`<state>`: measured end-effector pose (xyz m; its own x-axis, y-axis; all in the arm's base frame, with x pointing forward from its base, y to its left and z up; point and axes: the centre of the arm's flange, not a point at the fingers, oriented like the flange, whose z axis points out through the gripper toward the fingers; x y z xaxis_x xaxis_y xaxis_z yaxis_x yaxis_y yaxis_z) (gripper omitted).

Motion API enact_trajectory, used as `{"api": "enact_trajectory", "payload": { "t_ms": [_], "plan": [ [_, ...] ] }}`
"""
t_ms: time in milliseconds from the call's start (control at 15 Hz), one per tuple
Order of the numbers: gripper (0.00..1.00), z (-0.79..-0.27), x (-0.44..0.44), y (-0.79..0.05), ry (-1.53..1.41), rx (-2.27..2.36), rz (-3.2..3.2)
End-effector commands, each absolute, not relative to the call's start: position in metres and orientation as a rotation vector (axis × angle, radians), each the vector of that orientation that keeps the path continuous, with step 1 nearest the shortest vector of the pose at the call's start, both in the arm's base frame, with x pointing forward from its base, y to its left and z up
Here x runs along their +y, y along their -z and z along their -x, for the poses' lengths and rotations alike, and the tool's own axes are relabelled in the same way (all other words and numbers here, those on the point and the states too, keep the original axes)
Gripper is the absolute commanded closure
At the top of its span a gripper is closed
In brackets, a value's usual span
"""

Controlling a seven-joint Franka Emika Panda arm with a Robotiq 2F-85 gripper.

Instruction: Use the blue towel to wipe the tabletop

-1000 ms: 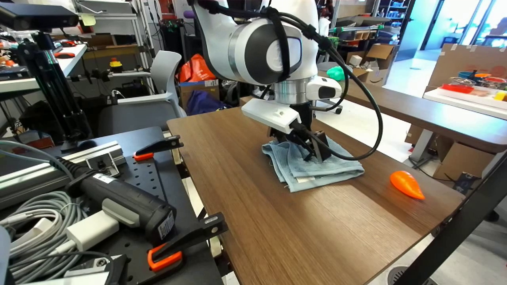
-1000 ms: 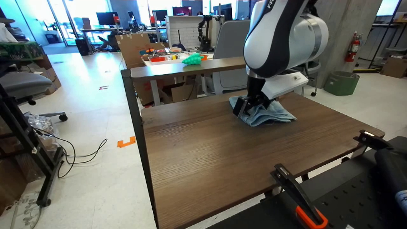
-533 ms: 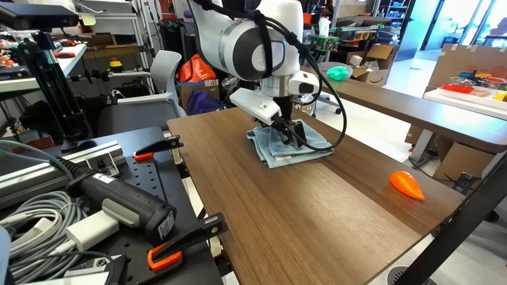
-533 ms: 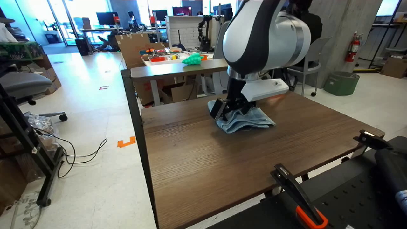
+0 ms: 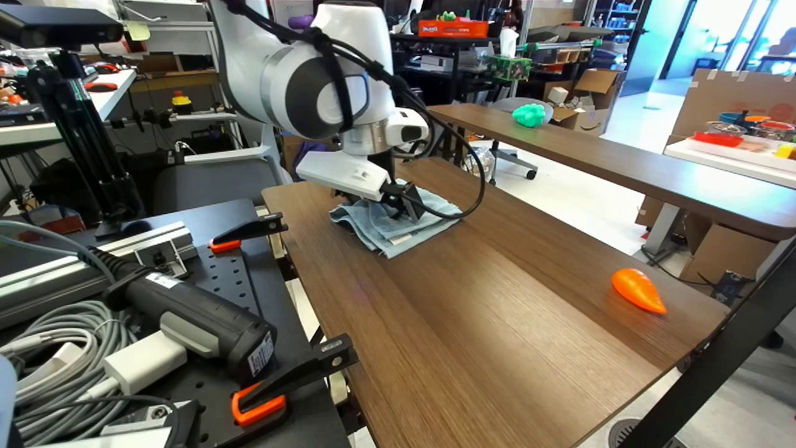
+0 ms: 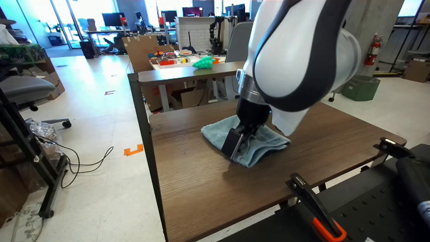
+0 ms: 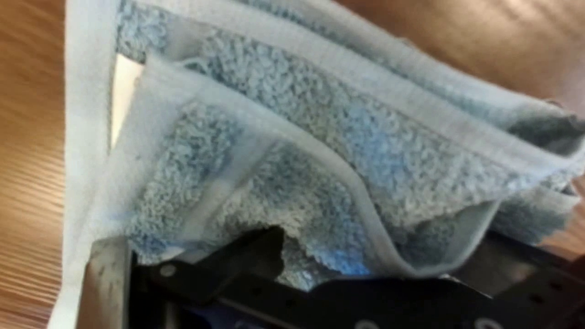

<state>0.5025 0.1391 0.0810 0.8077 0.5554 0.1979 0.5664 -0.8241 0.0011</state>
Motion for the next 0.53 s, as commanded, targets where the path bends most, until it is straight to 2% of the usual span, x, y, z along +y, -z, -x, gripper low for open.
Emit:
{"api": "enact_trajectory", "payload": {
  "t_ms": [0,200,467],
  "plan": [
    [0.0,-0.429,0.189,-0.056,0.317,-1.205,2.843],
    [0.0,-0.401,0.239,-0.062,0.358,-1.287,2.777],
    [0.0,-0.4,0.267,-0.062,0.435,-1.311,2.716]
  ]
}}
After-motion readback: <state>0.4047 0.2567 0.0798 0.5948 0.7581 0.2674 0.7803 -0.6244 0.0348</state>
